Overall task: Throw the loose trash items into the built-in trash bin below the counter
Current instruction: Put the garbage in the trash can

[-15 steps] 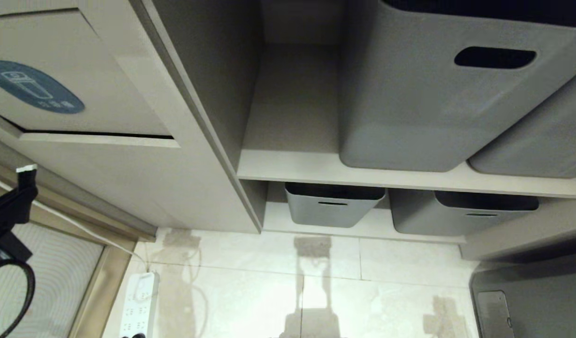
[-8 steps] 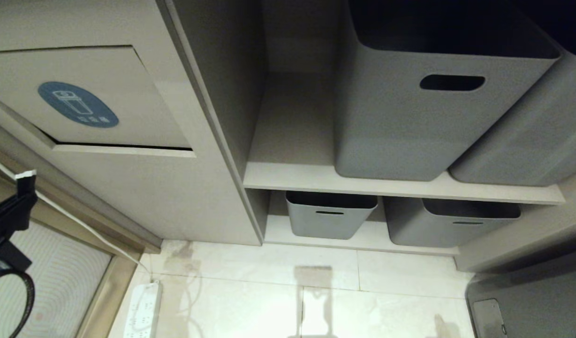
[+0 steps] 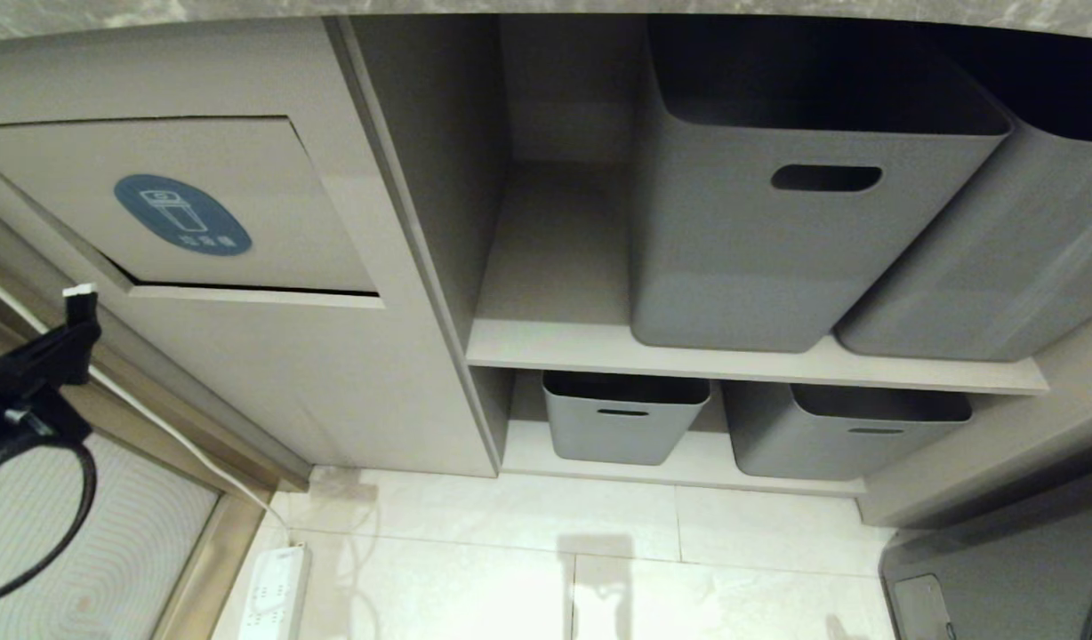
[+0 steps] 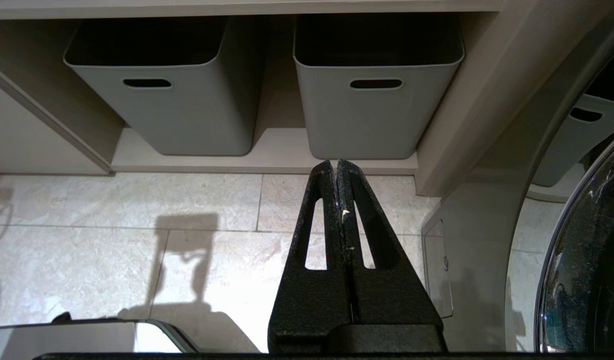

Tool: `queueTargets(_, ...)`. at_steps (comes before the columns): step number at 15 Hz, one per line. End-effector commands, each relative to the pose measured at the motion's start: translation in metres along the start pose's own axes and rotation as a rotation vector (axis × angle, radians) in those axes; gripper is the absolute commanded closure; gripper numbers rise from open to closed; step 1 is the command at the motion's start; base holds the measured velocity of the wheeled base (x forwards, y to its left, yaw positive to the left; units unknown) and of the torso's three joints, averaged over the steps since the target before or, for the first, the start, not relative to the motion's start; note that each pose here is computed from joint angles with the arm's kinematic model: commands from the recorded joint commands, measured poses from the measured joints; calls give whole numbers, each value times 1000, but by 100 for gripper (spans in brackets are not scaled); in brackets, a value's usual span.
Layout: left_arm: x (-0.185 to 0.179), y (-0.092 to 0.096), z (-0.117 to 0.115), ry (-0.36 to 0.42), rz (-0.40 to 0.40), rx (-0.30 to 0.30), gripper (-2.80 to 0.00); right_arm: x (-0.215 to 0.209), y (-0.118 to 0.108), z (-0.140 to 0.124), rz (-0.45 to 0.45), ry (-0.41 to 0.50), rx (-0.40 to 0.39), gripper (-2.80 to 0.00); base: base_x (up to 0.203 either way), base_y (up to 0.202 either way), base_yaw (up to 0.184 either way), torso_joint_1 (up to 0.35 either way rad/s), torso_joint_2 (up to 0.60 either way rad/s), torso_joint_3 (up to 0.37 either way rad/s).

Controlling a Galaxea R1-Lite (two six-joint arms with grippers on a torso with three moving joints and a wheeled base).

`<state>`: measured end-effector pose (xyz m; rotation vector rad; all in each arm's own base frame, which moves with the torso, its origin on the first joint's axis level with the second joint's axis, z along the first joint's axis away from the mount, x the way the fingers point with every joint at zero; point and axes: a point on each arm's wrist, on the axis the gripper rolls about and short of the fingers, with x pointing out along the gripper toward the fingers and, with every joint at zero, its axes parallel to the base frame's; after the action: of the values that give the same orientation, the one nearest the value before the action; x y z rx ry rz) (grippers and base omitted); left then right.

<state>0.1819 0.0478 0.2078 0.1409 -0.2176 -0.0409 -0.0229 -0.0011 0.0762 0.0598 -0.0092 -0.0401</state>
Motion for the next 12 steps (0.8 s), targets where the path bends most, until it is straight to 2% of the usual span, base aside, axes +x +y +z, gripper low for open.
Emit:
queueTargets(1, 34, 10, -27, 35, -8, -16, 0, 0, 0, 0, 0, 2, 0, 0, 0, 0, 0, 0, 0, 0)
queueTargets(2, 46, 12, -38, 23, -12, -23, 0, 0, 0, 0, -1, 2, 0, 0, 0, 0, 0, 0, 0, 0)
queueTargets(4, 62, 16, -47, -20, -16, -96, 0, 0, 0, 0, 0, 2, 0, 0, 0, 0, 0, 0, 0, 0)
queueTargets(5, 68, 18, -42, -53, -16, -108, 0, 0, 0, 0, 0, 2, 0, 0, 0, 0, 0, 0, 0, 0)
queueTargets(8, 94, 28, -27, -151, -17, -94, 0, 0, 0, 0, 0, 2, 0, 0, 0, 0, 0, 0, 0, 0)
queueTargets(12, 115, 32, -57, -89, -25, -129, 0, 0, 0, 0, -1, 2, 0, 0, 0, 0, 0, 0, 0, 0)
